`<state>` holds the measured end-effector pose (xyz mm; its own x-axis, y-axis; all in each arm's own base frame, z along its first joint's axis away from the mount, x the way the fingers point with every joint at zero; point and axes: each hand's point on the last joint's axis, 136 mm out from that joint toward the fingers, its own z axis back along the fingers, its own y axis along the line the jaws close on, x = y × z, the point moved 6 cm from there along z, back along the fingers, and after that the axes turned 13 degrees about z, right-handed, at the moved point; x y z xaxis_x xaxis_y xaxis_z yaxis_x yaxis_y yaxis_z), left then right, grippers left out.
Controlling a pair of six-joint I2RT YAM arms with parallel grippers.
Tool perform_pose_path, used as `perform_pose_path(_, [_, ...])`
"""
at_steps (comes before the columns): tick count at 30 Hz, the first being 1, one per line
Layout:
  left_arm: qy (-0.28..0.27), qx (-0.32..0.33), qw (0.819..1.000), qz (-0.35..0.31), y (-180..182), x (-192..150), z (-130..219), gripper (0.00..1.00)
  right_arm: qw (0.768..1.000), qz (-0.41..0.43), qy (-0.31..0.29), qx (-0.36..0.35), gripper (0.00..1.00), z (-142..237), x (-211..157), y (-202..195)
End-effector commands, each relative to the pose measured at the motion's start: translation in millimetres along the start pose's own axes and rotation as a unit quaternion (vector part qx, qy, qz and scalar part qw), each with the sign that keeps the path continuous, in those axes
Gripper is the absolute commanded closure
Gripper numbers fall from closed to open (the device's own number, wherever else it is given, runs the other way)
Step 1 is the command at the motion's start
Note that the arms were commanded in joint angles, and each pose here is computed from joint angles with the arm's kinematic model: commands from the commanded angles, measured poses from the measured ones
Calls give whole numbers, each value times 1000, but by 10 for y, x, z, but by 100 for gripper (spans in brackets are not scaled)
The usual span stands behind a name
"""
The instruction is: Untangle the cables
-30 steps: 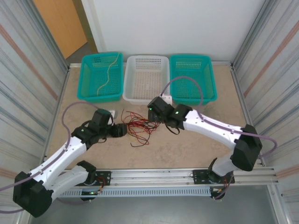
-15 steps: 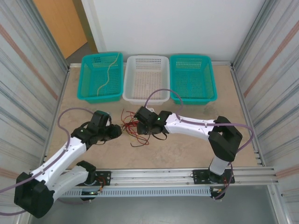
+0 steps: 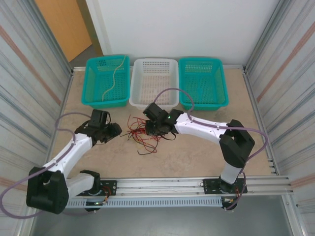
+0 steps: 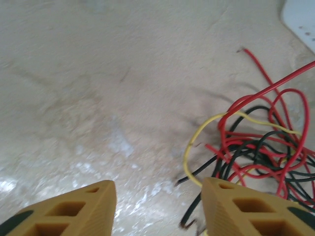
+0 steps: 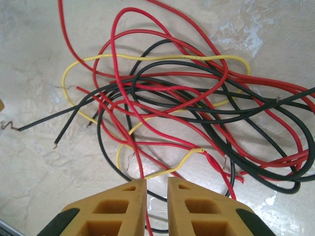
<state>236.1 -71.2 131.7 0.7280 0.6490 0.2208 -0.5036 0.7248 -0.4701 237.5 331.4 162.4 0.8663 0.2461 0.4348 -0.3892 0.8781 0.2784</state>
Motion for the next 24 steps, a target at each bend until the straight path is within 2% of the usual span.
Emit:
perform_pose_path(1, [28,-24,999,-13,-162,35,-195,60,1000,-2,3,8,83,4,67,26])
perform_pose_path(3, [43,-27,999,-15,-205,-14,-319,63,1000,-3,-6,14,83,55,77,67])
perform_pose_path(7, [29,-26,999,-30,-292,10,-489,60,1000,2,-14,5,82,145,-4,77])
perform_pose_path(15, [30,-7,999,-33,-324,-8,-648,78,1000,1,-18,-11,82,387,-112,-59])
perform_pose_path(21, [29,-28,997,-70,-386,-78,-413,96,999,2,-32,-10,82,485,-88,-108])
perform_pose_path(24, [14,-61,993,-105,-547,-159,-89,97,999,20,-43,7,80,545,-33,-36])
